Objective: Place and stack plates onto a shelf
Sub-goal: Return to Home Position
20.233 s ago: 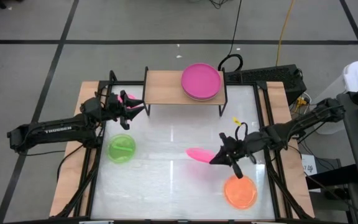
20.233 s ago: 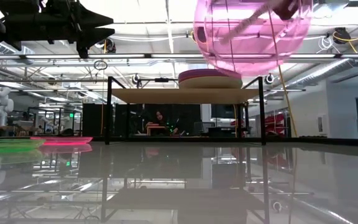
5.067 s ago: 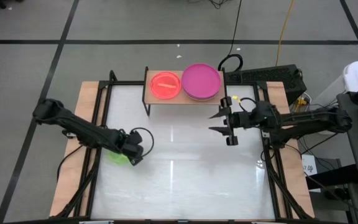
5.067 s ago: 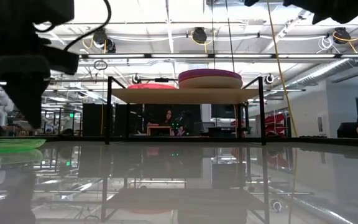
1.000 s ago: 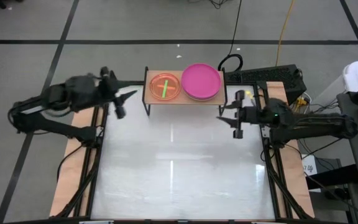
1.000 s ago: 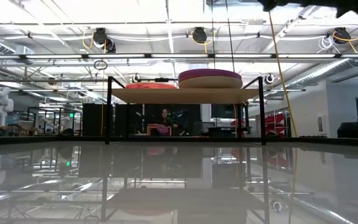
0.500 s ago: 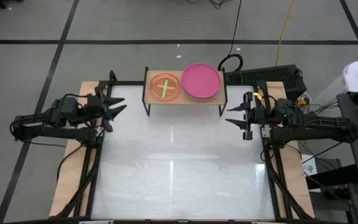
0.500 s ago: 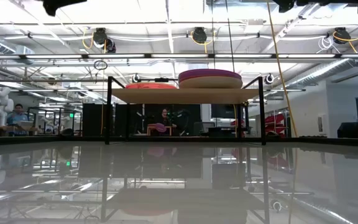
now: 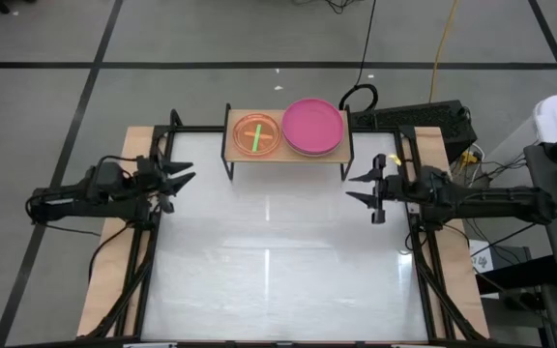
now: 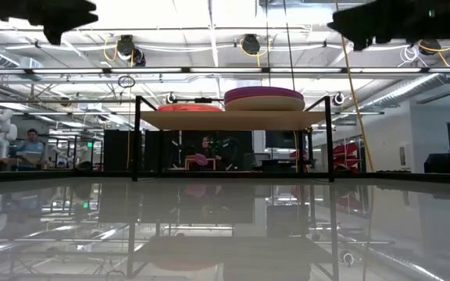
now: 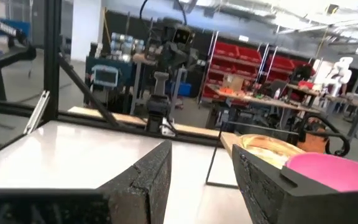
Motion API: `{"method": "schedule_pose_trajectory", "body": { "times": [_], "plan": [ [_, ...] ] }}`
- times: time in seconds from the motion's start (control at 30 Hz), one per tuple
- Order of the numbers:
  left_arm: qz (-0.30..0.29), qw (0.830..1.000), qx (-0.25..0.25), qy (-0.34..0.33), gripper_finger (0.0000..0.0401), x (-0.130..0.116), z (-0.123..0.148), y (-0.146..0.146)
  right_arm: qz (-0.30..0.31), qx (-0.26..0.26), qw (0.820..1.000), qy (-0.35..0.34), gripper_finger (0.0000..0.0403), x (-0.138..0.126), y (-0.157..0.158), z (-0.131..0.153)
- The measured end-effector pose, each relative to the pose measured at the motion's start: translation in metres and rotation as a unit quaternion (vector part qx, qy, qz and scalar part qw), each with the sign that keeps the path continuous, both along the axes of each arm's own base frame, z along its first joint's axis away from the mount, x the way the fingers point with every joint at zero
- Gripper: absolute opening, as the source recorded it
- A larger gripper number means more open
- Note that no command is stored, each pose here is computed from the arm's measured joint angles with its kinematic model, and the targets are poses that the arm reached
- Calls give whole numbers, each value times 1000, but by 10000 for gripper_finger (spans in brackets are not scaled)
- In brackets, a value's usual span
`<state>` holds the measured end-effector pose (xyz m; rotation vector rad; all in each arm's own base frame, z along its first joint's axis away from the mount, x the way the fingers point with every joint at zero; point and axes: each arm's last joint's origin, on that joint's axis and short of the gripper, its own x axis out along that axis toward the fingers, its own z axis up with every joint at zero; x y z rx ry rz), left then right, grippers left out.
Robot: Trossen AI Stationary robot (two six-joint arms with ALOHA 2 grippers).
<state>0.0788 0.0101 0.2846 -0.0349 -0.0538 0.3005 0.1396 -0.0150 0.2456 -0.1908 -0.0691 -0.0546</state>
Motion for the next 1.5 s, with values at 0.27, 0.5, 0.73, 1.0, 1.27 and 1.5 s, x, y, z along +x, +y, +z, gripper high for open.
{"method": "schedule_pose_trajectory", "body": {
  "times": [0.27,0.5,0.73,1.0,1.27,1.5],
  "plan": [
    [-3,999,-32,0,145,13,-46,0,-2,31,998,-46,153,-10,0,-59],
    [-27,999,-32,-32,145,25,-81,-1,-37,55,995,-78,153,-12,-3,-56],
    [-36,997,-51,-44,133,27,-92,-1,-39,55,997,-41,153,-13,-2,-61],
    [-49,998,-8,-49,102,20,-83,-2,-41,42,998,-21,153,-24,-1,-62],
    [-48,997,-54,-14,101,13,-97,-2,-46,23,999,-3,153,-33,0,-65],
    [-68,996,-51,-4,101,19,-115,-4,-68,24,997,24,153,-34,-1,-73]
  ]
}}
